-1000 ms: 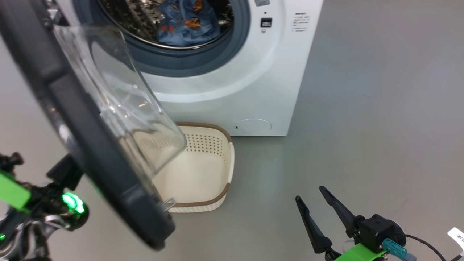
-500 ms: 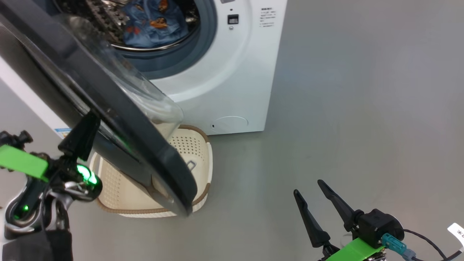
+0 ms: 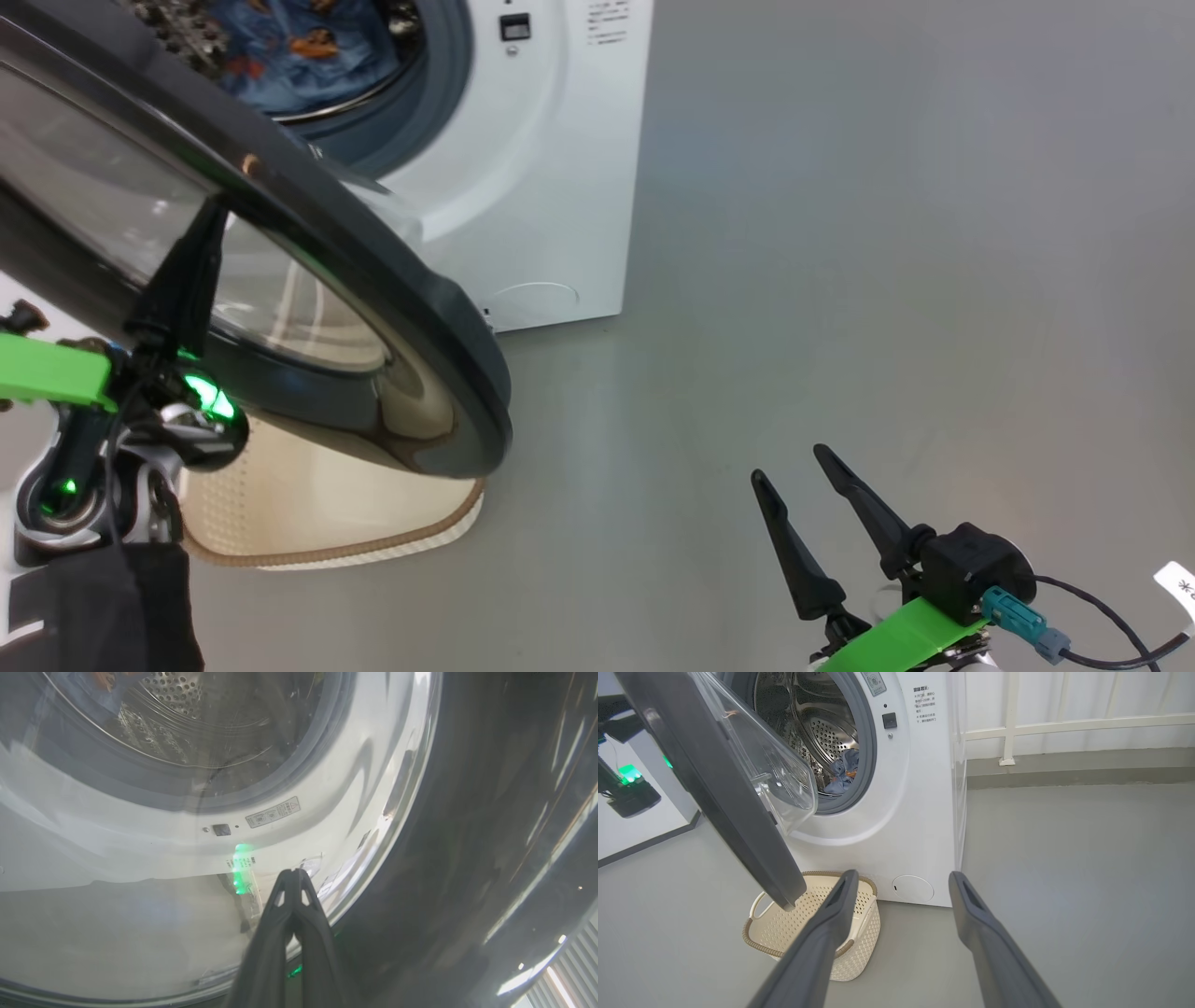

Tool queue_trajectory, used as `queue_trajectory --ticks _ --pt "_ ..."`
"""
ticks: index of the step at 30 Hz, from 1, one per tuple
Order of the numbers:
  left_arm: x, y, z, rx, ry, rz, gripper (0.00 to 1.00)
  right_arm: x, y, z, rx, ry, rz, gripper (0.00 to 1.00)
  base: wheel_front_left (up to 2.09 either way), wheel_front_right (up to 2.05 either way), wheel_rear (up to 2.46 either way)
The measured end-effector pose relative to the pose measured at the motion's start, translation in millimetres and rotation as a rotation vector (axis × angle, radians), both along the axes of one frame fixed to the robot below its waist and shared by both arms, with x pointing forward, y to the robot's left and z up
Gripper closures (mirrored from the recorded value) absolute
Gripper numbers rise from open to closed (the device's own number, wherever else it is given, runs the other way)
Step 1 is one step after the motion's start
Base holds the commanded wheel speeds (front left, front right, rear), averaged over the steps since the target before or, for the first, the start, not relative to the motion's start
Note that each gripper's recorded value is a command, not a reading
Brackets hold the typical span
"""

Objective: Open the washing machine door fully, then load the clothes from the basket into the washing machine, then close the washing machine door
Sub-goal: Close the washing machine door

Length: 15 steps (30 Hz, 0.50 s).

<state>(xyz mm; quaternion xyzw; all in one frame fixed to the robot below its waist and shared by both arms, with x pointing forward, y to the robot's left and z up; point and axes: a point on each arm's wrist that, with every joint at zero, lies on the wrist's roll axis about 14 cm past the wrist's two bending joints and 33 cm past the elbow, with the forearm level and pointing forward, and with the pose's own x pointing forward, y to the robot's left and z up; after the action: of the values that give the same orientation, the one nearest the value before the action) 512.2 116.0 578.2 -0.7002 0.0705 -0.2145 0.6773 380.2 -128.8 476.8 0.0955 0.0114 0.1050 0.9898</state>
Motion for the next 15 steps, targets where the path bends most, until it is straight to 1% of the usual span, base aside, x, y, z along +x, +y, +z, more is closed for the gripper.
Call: queue_trajectory --ticks 8,15 --pt "15 -9 -4 -0.002 0.010 0.029 1.00 -1 -11 0 -0.001 0.002 -0.041 0.00 0.00 0.00 0.00" --pt "18 -10 -5 0.020 0.013 0.054 1.00 -1 -21 3 -0.005 -0.006 -0.071 0.00 0.00 0.00 0.00"
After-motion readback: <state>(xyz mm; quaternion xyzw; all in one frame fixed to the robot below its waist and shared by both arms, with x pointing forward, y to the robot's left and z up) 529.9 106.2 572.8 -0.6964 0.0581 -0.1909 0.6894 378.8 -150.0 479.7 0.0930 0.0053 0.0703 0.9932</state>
